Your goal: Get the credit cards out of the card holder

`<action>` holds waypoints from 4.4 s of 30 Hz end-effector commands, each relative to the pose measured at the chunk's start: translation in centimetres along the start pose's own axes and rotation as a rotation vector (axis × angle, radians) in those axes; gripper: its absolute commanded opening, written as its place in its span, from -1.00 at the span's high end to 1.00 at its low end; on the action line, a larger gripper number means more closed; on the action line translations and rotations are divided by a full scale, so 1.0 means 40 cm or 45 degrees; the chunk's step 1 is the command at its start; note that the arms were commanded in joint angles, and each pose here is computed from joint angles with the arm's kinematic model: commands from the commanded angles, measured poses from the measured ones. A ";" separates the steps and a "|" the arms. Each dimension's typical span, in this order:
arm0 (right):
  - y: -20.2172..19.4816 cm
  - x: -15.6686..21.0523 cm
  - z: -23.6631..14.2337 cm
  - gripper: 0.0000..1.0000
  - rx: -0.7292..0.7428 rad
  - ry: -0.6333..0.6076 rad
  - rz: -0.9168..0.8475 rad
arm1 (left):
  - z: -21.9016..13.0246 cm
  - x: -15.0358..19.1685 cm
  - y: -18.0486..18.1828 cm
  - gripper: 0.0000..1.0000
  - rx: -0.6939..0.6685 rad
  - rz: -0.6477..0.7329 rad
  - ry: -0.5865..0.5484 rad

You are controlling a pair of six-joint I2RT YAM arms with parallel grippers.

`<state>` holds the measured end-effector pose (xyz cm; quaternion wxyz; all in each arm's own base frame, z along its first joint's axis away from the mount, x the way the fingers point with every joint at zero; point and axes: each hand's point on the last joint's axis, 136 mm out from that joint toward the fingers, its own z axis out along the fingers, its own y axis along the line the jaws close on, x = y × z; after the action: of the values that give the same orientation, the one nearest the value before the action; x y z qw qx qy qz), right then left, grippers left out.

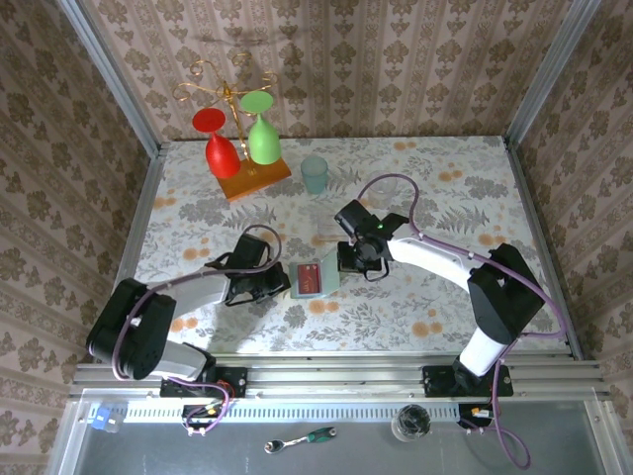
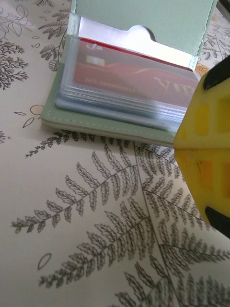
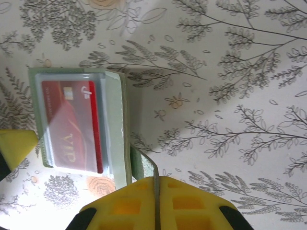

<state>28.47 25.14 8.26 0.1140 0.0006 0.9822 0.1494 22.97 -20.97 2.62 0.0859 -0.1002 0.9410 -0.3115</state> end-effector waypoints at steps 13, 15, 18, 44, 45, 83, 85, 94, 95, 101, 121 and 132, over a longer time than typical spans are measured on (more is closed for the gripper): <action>-0.063 0.025 0.028 0.95 0.048 0.040 -0.020 | -0.013 -0.044 -0.082 0.96 0.078 0.066 -0.061; -0.069 0.023 0.029 0.95 0.052 0.041 -0.016 | -0.015 -0.048 -0.090 0.97 0.080 0.073 -0.060; -0.078 0.019 0.027 0.94 0.054 0.036 -0.017 | -0.010 -0.048 -0.095 0.97 0.078 0.082 -0.047; -0.166 0.029 0.087 0.93 0.188 0.100 -0.013 | 0.075 0.003 -0.005 1.00 -0.060 0.007 0.086; -0.170 0.030 0.091 0.93 0.198 0.103 -0.016 | 0.078 0.005 -0.001 1.00 -0.067 0.000 0.089; -0.325 0.050 0.073 0.13 0.489 0.135 -0.027 | 0.102 0.048 -0.001 1.00 -0.088 -0.010 0.125; -0.327 0.051 0.075 0.12 0.486 0.135 -0.028 | 0.103 0.053 -0.001 1.00 -0.090 -0.007 0.130; -0.306 0.041 0.051 0.14 0.436 0.100 -0.020 | 0.093 0.039 -0.024 1.00 -0.055 -0.001 0.090; -0.298 0.036 0.043 0.13 0.416 0.085 -0.020 | 0.087 0.035 -0.031 1.00 -0.050 0.004 0.082; -0.260 0.019 0.007 0.13 0.330 0.044 0.003 | 0.054 0.017 -0.063 0.96 -0.032 0.027 0.048; -0.126 -0.013 -0.100 0.22 0.058 -0.020 0.010 | 0.050 -0.009 -0.081 0.98 -0.043 0.076 0.044; -0.053 -0.013 -0.055 0.29 -0.127 0.036 0.051 | 0.078 -0.019 -0.058 1.00 -0.072 0.071 0.071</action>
<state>28.44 20.78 9.70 0.1071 0.0113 0.9802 0.1664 24.18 -24.57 2.03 0.0654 -0.0745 0.9513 -0.2918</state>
